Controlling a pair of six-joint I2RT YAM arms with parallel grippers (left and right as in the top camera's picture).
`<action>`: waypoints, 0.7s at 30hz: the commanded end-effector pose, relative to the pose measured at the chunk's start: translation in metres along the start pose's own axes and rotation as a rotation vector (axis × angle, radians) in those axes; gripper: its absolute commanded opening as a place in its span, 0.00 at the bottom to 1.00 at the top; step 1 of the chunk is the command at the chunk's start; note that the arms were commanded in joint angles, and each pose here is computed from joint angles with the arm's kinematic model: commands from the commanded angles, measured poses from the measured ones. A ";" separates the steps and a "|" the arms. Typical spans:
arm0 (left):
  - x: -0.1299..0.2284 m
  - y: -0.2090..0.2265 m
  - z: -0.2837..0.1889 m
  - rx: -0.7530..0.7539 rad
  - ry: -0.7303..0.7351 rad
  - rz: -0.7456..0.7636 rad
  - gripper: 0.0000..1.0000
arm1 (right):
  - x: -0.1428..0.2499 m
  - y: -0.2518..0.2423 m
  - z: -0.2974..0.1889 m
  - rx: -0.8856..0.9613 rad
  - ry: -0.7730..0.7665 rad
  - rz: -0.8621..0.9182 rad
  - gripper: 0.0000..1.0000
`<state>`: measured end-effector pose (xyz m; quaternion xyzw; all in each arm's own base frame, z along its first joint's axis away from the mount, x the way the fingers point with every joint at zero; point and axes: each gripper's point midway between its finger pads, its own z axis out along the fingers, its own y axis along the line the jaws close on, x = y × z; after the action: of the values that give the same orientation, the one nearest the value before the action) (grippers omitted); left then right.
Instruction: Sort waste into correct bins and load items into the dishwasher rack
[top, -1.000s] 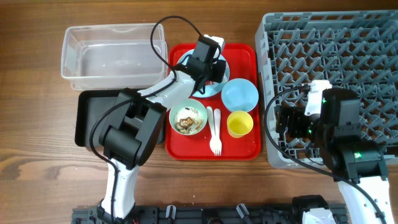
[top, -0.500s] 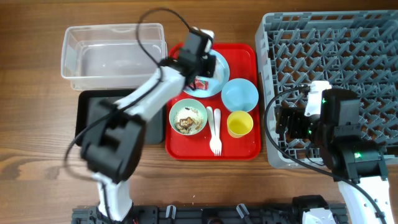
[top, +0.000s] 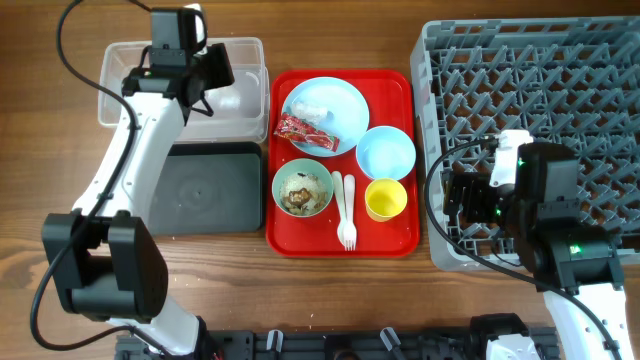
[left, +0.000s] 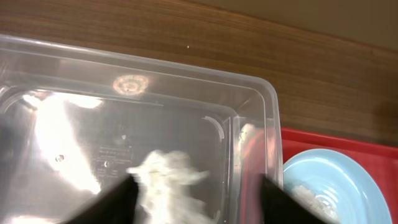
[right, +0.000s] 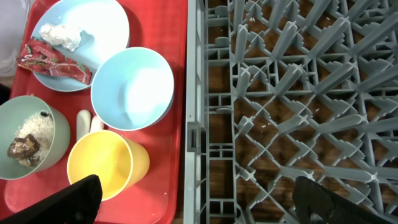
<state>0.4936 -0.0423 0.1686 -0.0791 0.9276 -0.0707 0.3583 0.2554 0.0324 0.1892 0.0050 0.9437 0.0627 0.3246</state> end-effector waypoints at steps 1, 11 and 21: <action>0.010 -0.034 0.000 0.137 0.041 0.014 1.00 | -0.007 0.004 -0.004 -0.016 -0.019 0.009 1.00; 0.077 -0.146 0.017 0.266 0.139 0.216 0.97 | -0.007 0.004 -0.004 -0.017 -0.019 0.010 1.00; 0.129 -0.146 0.087 0.145 0.199 0.280 0.95 | -0.006 0.004 -0.004 -0.016 -0.012 0.011 1.00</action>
<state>0.4658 -0.2216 0.0687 0.0871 0.9497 -0.1147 0.2780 0.2552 0.0324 0.1891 0.0050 0.9439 0.0627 0.3243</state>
